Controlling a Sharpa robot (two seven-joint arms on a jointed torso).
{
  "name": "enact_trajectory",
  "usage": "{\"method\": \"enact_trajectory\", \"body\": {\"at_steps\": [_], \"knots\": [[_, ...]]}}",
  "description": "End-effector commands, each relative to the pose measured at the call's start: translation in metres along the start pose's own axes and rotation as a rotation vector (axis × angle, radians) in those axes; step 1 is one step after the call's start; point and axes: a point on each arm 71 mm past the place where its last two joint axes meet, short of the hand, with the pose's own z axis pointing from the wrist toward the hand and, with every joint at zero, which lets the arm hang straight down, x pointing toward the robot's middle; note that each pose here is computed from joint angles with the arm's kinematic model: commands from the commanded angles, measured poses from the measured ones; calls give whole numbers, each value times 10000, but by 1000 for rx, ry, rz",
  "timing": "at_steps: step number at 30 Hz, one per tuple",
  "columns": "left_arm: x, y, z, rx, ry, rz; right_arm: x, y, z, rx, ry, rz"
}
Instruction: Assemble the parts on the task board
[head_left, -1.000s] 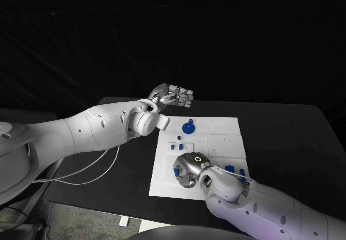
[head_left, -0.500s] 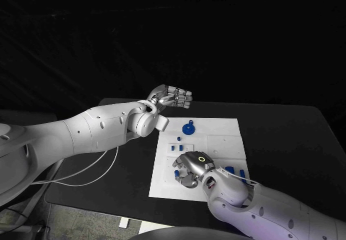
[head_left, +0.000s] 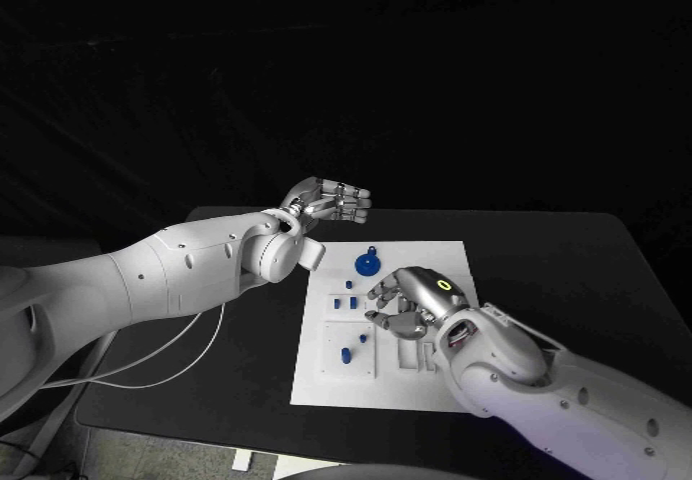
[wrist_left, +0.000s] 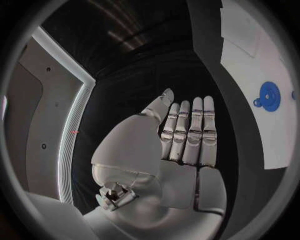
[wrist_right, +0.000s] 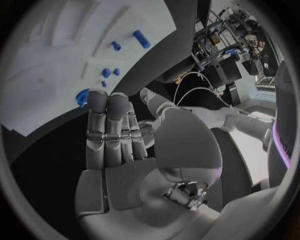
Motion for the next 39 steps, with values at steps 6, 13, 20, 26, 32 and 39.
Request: {"method": "enact_trajectory", "body": {"at_steps": [6,13,20,26,32,39], "knots": [[-97,-14,-58,18,2,-8,-418,-562,-83,211,196,220],[-156,22,-145,28,19,-31,-655,-982,-216,410,339,202],[-175,63,-221,40,26,-41,-711,-1231,-329,569,429,168],[-177,74,-245,49,27,-44,-675,-1329,-418,644,482,139],[-153,71,-250,55,35,-42,-535,-1375,-486,675,525,116],[-120,70,-250,55,56,-50,-364,-1337,-474,674,546,96]]}}
